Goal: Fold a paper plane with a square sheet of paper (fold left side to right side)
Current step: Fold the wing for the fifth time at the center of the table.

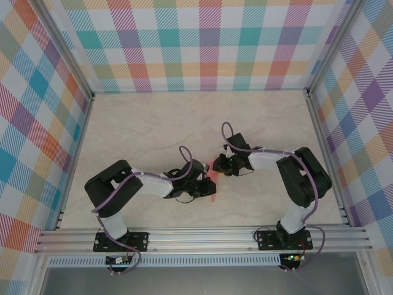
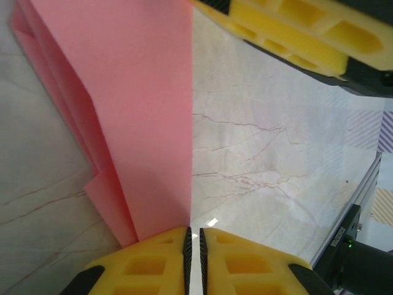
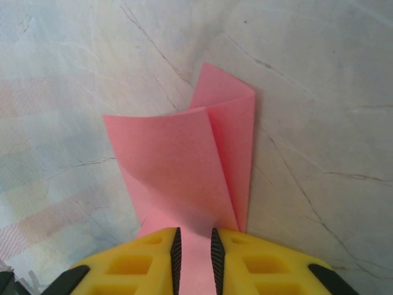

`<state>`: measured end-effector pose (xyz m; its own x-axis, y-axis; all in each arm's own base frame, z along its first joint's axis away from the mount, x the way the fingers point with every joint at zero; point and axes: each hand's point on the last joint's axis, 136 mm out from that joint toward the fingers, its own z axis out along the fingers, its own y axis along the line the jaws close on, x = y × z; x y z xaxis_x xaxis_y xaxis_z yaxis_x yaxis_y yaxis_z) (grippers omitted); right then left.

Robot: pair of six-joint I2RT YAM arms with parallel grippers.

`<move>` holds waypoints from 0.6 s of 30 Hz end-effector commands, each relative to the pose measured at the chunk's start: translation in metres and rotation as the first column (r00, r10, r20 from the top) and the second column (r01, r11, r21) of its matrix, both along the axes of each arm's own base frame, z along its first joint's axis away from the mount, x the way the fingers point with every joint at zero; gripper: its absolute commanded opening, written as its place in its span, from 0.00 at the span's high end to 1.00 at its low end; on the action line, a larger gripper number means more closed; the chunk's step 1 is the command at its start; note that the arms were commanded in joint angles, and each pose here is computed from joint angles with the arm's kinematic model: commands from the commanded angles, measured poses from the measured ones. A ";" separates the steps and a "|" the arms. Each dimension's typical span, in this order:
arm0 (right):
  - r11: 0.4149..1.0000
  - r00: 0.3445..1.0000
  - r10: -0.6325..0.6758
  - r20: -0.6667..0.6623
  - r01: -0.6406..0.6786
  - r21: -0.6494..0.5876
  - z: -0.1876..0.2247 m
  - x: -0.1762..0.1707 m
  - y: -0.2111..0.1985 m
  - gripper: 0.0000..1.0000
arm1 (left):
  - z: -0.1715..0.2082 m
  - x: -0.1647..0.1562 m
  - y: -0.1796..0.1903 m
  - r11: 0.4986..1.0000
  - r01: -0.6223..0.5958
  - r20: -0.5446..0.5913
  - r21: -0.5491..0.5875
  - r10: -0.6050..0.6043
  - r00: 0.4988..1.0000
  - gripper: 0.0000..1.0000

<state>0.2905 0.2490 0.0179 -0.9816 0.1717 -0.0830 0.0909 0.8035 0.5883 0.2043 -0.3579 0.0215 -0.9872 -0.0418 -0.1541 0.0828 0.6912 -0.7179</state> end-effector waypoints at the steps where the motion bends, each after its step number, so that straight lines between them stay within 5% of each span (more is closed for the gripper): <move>1: 0.999 1.000 0.013 -0.019 -0.013 -0.041 -0.007 -0.010 -0.009 0.80 | -0.027 -0.019 0.015 0.993 -0.004 -0.092 0.116 0.015 0.996 0.90; 10: 0.999 0.994 0.030 0.105 -0.031 0.010 0.039 -0.018 -0.015 0.90 | -0.041 -0.027 0.024 0.972 -0.004 -0.108 0.236 0.030 0.994 0.97; 18: 0.997 0.996 0.033 0.085 -0.039 0.073 0.039 -0.040 -0.006 0.91 | -0.044 -0.028 0.023 0.968 -0.003 -0.104 0.250 0.030 0.994 0.98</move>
<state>0.2592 0.2361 0.0586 -0.9723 0.1546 -0.1755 0.0101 0.7775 0.6288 0.2010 -0.3616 0.0184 -0.9887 -0.0540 -0.1399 0.0523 0.7503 -0.6591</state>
